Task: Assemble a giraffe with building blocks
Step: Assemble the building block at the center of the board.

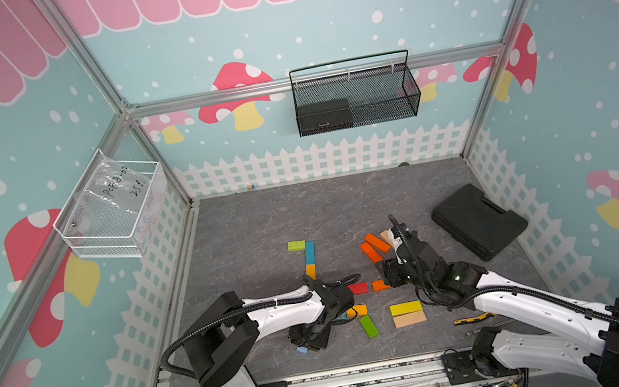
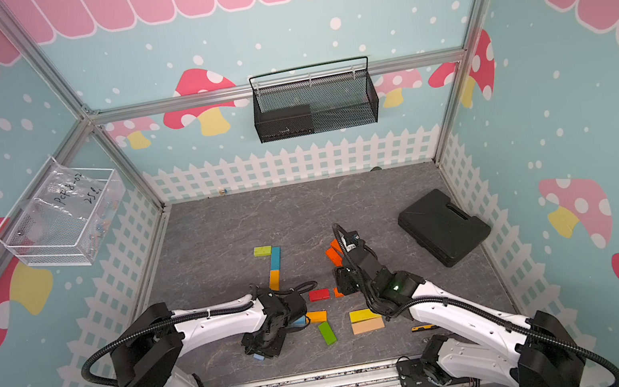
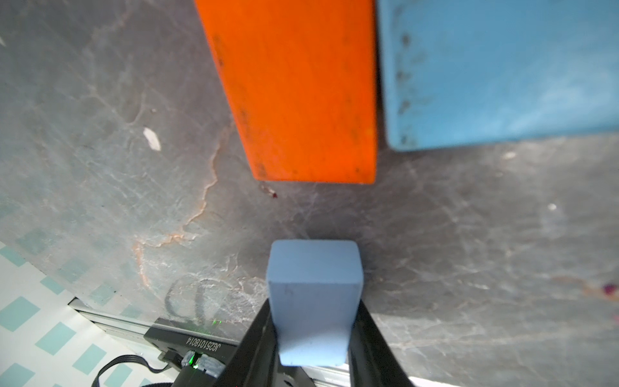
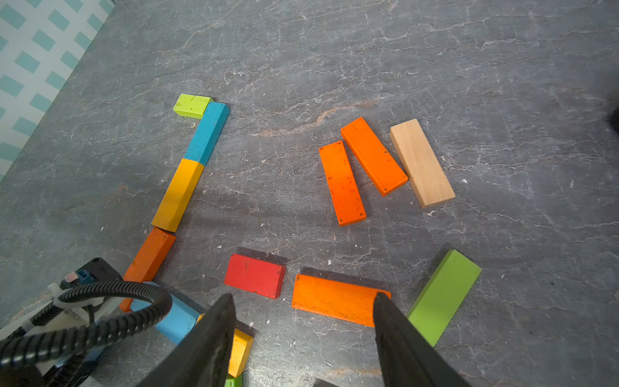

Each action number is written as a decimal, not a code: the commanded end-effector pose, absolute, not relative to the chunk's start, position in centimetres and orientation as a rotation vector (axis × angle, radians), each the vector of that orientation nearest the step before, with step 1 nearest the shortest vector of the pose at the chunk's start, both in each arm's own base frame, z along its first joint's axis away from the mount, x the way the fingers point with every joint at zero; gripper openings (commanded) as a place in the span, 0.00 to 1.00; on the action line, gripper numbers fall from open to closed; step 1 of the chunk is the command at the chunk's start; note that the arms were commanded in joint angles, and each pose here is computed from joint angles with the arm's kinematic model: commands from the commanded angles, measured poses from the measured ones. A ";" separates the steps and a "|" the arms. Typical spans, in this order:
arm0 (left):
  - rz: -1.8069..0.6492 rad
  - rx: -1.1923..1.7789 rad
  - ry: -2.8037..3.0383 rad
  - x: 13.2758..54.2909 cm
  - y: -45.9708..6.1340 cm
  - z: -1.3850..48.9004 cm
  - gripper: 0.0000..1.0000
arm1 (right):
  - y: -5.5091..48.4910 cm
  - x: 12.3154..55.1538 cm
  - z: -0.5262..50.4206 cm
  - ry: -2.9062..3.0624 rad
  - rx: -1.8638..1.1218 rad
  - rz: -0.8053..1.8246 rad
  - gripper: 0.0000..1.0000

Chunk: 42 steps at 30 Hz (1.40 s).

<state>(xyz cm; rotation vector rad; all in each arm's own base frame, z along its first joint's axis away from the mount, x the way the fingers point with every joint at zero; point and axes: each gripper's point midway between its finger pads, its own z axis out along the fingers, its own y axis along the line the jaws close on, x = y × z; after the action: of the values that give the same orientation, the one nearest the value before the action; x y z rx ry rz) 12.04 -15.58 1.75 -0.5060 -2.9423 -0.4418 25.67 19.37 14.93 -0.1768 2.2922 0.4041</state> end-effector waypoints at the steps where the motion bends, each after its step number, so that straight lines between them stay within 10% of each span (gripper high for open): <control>1: -0.399 -0.496 -2.936 12.1 -16.4 0.9 0.38 | 18.7 25.6 14.5 2.303 -0.146 0.380 0.67; 42: -0.376 -0.606 -2.986 15.0 -17.0 1.4 0.34 | 19.0 26.0 14.5 2.312 -0.151 0.366 0.67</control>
<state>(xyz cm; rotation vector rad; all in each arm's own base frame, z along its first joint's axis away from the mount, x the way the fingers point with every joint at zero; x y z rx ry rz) 13.21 -16.00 1.83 -0.5867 -2.9235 -0.3968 25.77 19.28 14.45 -0.1690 2.3054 0.3877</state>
